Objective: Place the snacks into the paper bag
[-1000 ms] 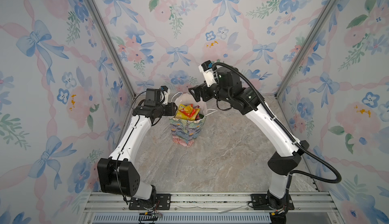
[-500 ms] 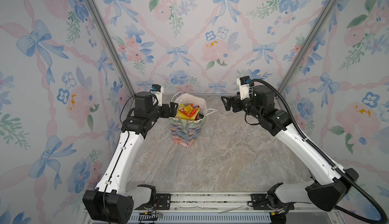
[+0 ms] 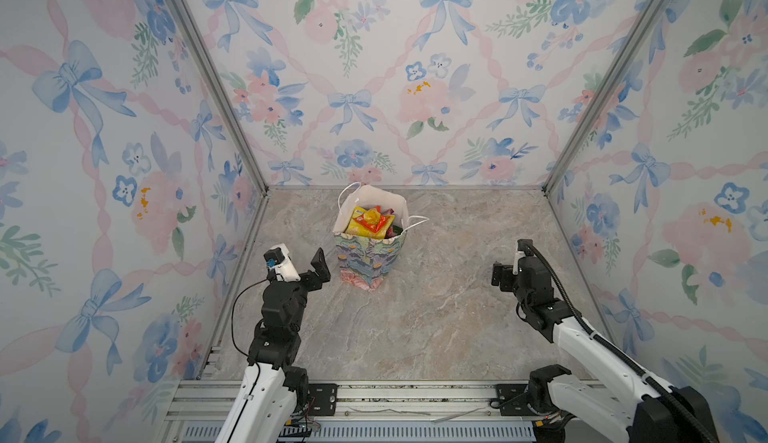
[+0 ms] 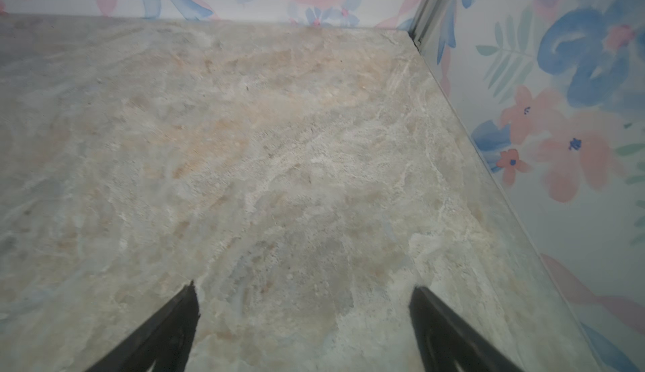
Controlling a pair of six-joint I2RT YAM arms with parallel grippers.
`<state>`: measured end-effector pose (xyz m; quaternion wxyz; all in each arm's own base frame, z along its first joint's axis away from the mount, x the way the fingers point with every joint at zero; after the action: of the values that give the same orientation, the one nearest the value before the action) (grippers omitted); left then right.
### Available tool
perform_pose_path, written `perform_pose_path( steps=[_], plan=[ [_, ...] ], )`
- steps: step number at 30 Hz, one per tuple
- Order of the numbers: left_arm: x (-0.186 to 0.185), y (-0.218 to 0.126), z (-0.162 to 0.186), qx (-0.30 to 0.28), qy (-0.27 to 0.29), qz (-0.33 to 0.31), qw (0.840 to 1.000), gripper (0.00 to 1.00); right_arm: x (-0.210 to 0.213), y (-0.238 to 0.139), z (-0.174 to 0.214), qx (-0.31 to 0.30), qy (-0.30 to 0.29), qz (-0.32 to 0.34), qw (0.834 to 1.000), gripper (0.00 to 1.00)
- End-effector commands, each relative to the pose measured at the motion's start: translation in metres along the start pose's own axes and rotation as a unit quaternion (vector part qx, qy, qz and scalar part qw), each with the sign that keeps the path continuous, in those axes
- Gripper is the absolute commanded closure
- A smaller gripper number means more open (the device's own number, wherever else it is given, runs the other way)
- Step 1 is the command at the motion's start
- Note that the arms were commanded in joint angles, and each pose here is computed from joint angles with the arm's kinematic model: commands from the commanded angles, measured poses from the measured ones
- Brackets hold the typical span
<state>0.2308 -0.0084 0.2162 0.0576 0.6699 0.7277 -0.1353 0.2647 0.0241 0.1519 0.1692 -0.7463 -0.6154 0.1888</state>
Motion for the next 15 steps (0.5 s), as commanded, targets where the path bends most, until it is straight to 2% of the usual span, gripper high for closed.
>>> perform_pose_path(
  steps=[1, 8, 11, 15],
  plan=[
    [0.013, 0.002, -0.01, -0.082, -0.012, -0.046, 0.995, 0.02, -0.013, 0.004, -0.032, -0.12, 0.023, 0.056, 0.991, 0.03],
    [0.037, 0.014, 0.022, -0.089, 0.102, -0.121, 0.983, 0.02, 0.001, 0.039, -0.021, -0.14, 0.002, 0.039, 0.989, 0.03],
    [0.042, 0.026, 0.031, -0.072, 0.128, -0.12, 0.982, 0.02, 0.005, 0.05, -0.019, -0.149, -0.016, 0.03, 0.988, 0.03],
    [0.049, 0.043, 0.046, -0.051, 0.143, -0.107, 0.983, 0.02, 0.003, 0.062, -0.012, -0.15, -0.004, 0.032, 0.988, 0.03]
  ],
)
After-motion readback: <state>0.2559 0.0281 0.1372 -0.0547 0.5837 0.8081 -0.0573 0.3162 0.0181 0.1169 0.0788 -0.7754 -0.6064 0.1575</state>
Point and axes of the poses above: each gripper's point midway between its finger pads, its own y axis out along the fingers, its own x axis along the line the jaws close on, z = x × y, the point moved 6 cm from there along -y, back along the fingers, and after that the axes turned 4 degrees about y, right-handed, at the moved point
